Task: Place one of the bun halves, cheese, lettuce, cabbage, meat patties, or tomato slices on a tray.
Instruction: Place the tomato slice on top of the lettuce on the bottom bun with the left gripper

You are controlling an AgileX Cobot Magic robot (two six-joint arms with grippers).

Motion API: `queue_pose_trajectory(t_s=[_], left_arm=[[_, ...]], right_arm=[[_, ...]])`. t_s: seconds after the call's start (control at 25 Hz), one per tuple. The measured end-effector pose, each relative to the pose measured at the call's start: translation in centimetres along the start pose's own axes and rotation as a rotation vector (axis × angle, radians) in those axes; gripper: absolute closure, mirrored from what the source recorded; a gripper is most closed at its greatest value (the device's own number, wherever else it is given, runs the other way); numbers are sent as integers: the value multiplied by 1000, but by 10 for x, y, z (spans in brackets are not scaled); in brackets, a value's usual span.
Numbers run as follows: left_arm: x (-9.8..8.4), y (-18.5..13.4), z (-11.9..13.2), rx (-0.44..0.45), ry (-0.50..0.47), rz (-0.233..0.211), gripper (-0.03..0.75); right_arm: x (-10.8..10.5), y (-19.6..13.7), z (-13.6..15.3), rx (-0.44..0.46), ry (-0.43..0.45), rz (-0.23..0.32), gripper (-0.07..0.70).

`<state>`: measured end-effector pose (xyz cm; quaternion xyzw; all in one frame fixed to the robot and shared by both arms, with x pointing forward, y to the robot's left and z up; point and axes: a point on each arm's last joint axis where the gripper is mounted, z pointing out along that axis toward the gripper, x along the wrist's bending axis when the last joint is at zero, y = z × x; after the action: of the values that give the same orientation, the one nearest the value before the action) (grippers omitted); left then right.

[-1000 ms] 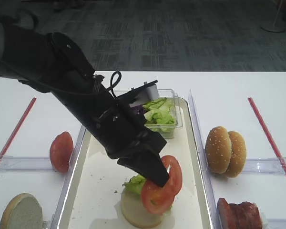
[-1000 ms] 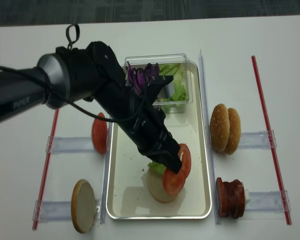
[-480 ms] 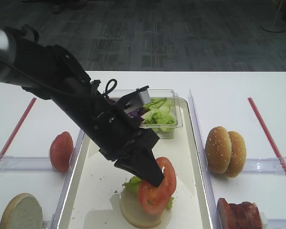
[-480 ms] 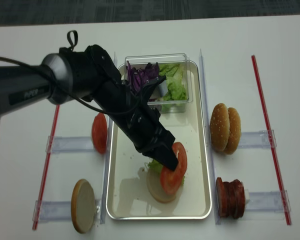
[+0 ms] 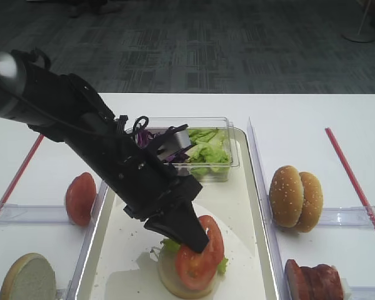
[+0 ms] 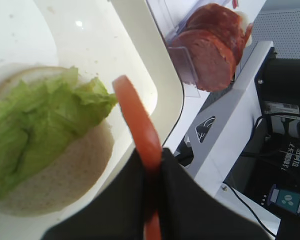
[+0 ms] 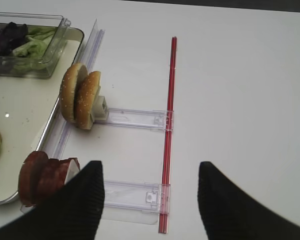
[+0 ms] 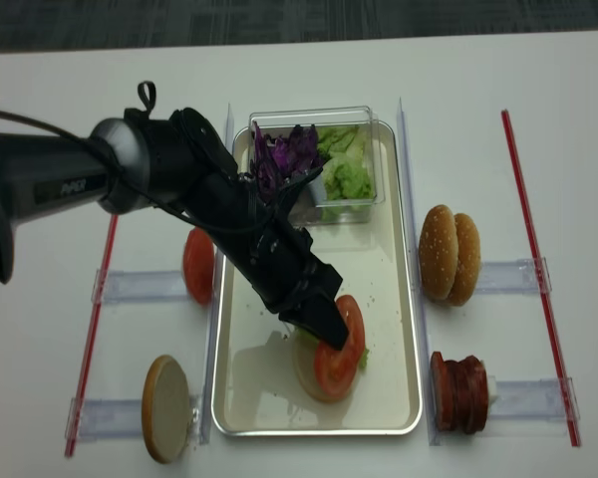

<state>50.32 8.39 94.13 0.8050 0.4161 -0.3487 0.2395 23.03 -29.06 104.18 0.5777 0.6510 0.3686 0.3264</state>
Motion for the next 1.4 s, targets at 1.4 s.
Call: queue_pose_trajectory(t_s=[1.4], left_arm=[[20, 1, -1, -26, -14, -22, 711]], right_arm=[[0, 0, 0, 0, 0, 1, 186]])
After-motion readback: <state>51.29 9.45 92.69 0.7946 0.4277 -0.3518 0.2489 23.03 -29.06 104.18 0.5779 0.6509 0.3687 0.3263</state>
